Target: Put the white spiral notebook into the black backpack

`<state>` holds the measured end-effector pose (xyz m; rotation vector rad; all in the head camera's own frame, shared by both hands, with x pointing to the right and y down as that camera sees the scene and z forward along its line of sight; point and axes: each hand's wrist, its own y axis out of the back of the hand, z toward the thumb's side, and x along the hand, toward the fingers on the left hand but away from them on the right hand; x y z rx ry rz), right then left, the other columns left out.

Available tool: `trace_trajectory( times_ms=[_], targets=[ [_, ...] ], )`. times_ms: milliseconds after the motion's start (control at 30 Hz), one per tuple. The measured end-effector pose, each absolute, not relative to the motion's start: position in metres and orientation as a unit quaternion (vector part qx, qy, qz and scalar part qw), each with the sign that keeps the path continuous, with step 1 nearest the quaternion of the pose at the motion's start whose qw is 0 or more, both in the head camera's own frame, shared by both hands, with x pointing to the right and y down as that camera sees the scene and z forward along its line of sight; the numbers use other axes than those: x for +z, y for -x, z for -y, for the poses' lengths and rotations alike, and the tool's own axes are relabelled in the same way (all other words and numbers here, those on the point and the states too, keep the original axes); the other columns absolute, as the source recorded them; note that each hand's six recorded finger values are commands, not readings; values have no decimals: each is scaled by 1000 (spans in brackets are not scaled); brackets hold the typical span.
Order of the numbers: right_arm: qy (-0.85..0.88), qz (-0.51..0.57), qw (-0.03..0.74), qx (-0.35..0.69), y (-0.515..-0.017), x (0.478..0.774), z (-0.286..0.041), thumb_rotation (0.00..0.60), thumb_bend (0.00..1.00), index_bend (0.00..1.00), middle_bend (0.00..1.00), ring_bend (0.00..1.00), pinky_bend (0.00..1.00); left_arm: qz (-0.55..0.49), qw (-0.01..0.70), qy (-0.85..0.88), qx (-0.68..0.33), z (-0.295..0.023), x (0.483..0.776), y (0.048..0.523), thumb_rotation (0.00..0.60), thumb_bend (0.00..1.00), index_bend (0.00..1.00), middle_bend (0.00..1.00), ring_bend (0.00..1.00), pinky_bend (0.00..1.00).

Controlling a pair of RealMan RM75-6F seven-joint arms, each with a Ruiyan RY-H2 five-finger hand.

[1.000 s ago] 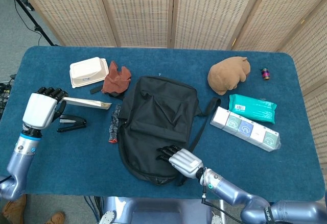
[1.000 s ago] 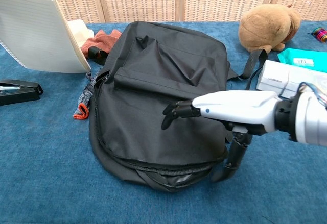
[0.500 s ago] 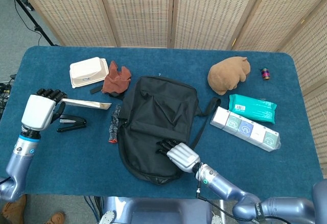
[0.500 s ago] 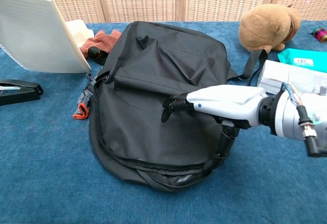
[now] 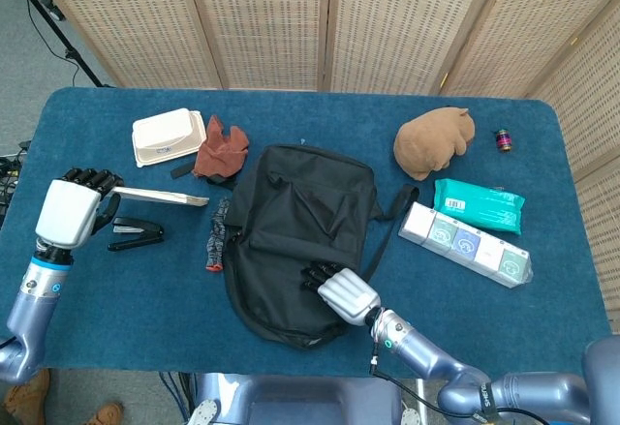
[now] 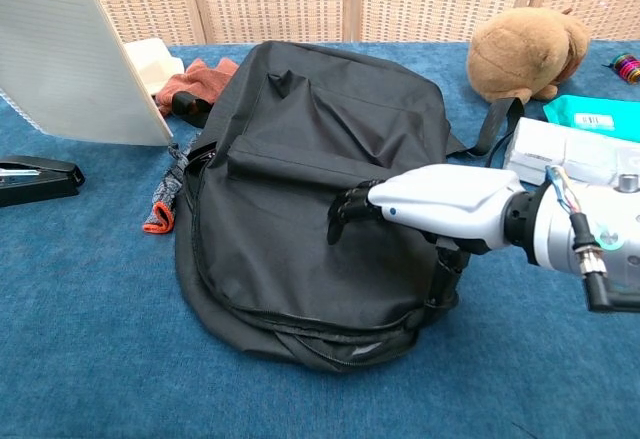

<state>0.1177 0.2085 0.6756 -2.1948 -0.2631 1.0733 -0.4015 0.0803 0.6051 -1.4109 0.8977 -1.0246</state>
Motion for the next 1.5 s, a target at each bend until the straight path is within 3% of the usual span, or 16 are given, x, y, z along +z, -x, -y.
trace_trajectory(
  times_ms=[467,600,1067,1500],
  targets=[
    [844,135,327,404,-120,675,-201,600,553,461,386,344,539,-381,556,598,-433,-83,604,406,600,486,816,618,527,540],
    [851,163,307,394,-120,672,-195,600,647,507,428,386,581,-382,556,599,-431,-85,603,407,600,486,816,618,527,540],
    [865,239,234,373,-126,660,-172,600,663,581,492,427,607,-392,552,603,-421,-92,600,414,600,482,819,621,535,544],
    [841,360,153,374,-149,640,-109,600,666,599,509,428,607,-447,558,622,-319,-106,566,424,600,479,833,628,546,553]
  ],
)
